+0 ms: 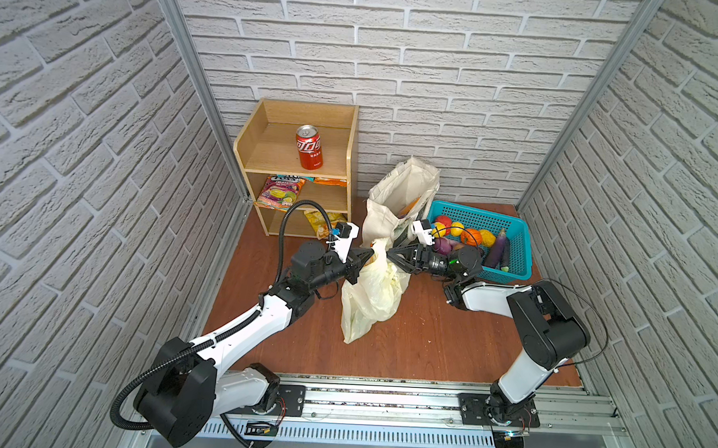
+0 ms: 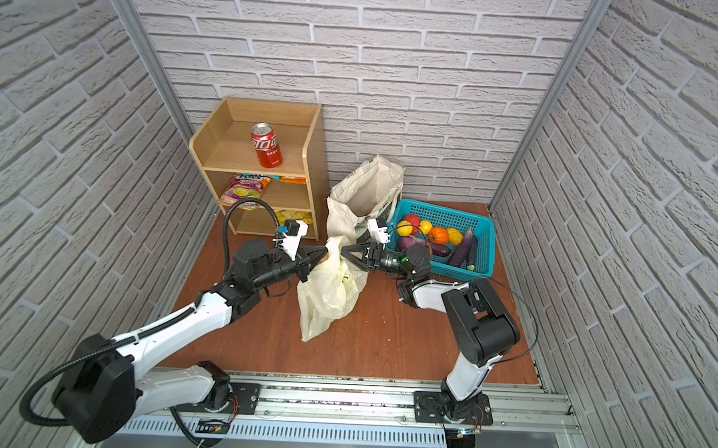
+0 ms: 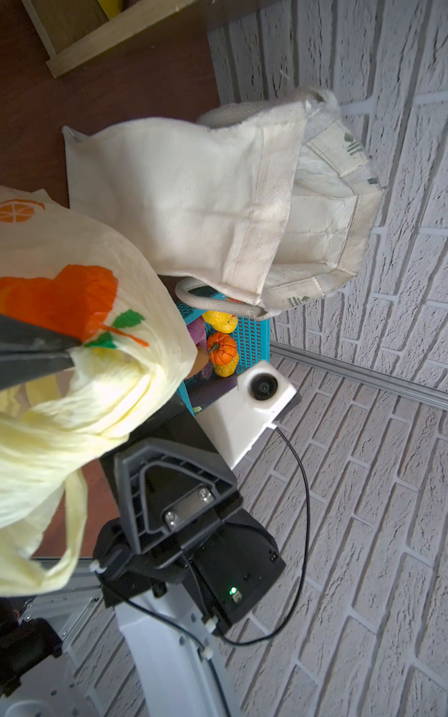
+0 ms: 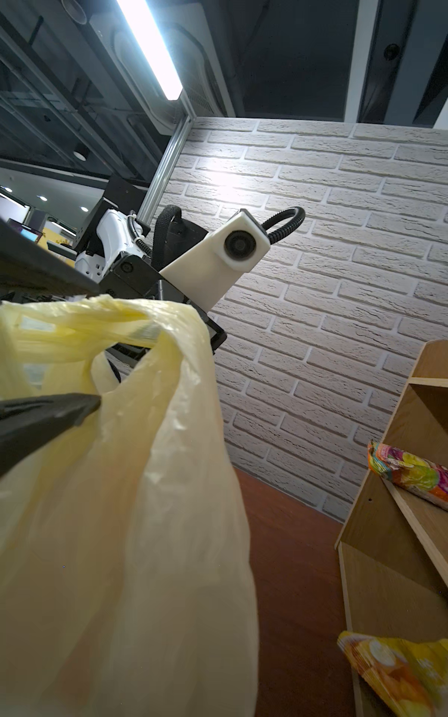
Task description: Place the mixed food into the grocery bags and tie them
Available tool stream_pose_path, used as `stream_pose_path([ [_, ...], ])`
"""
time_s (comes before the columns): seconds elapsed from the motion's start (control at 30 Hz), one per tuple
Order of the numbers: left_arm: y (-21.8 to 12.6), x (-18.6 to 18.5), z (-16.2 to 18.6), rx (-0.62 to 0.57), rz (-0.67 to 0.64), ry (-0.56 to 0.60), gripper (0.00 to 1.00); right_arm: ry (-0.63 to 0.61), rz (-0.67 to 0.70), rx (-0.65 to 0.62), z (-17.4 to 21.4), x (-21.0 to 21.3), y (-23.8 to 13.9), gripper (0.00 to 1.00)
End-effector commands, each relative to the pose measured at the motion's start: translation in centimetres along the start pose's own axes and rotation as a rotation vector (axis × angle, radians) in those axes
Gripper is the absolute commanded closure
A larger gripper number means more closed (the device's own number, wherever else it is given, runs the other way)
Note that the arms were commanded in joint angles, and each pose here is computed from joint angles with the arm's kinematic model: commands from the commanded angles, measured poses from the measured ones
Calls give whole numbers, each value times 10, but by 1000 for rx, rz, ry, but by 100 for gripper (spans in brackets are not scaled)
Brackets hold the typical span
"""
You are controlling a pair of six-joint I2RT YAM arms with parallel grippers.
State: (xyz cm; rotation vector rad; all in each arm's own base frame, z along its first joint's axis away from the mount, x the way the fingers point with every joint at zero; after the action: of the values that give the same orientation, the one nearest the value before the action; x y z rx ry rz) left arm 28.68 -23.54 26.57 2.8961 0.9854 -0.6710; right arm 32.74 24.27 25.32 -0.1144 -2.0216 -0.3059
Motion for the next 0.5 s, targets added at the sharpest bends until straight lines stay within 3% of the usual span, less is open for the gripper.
stream_pose_path([
  [0.0,-6,1,-10,-48,-21,36,100,-74,-32,-47,-7,22,-10,53],
  [0.2,-7,4,-12,-50,-35,41,100,-79,16,-64,0,21,-22,52],
  [0.47,-7,6,-12,-46,-42,44,100,-119,251,-28,34,-2,-46,60],
])
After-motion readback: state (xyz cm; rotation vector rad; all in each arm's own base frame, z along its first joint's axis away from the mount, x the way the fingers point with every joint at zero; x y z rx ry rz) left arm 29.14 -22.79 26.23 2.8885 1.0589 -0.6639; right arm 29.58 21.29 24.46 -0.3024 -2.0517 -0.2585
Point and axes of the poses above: each gripper's point midway between its finger pads, its own y axis out along the fingers, its own x axis along the line the jaws close on, z = x × y, the point moved 3 cm from there along -y, back along the fingers, and after that the axes turned 6 degrees about -y, right-handed, at the moved point
